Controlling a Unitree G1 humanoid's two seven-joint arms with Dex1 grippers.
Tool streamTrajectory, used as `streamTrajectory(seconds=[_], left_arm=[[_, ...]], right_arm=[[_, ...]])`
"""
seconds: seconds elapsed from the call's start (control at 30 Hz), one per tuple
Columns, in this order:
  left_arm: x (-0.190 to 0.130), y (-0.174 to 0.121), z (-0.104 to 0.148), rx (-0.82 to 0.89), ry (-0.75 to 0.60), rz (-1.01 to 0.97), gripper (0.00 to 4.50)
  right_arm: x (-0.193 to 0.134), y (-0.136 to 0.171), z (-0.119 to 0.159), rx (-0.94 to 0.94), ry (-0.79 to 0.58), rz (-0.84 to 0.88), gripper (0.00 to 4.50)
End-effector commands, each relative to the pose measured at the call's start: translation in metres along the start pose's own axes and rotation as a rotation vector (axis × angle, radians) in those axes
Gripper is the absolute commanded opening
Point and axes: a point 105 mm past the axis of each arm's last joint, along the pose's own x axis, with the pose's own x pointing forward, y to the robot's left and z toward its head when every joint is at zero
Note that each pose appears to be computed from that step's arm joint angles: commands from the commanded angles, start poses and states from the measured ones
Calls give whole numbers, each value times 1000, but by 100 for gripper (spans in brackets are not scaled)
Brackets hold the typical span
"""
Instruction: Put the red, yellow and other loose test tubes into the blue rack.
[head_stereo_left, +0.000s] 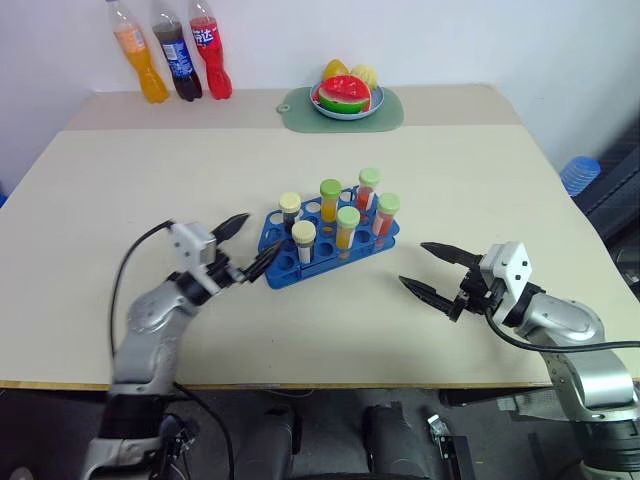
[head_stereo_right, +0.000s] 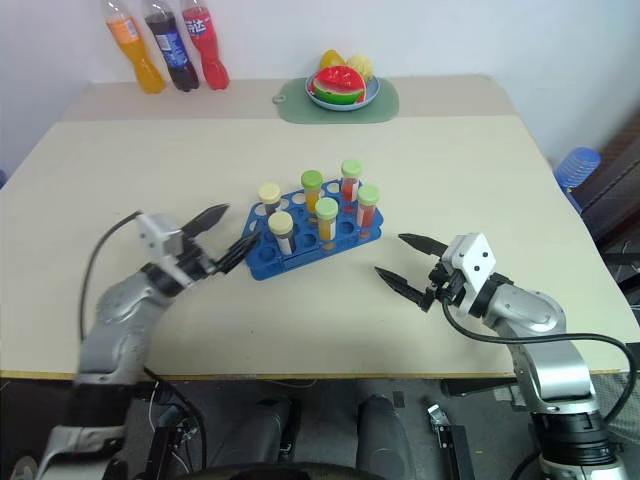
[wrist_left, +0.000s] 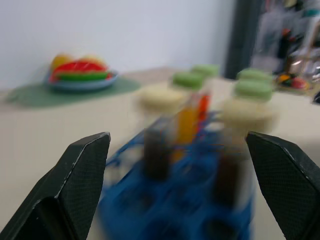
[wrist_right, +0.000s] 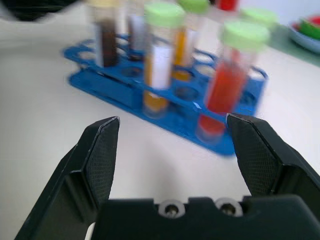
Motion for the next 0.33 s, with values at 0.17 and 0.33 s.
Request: streamTrajectory(seconds=[0.17,0.33], left_arm=[[-62,-41,-11,-16,71,-39,447],[-91,-41,-14,-14,137,-36,447]], right_arm=[[-17,-4,-17,13,26,-86,377],[-25,-7,-23,19,41,-105,377]])
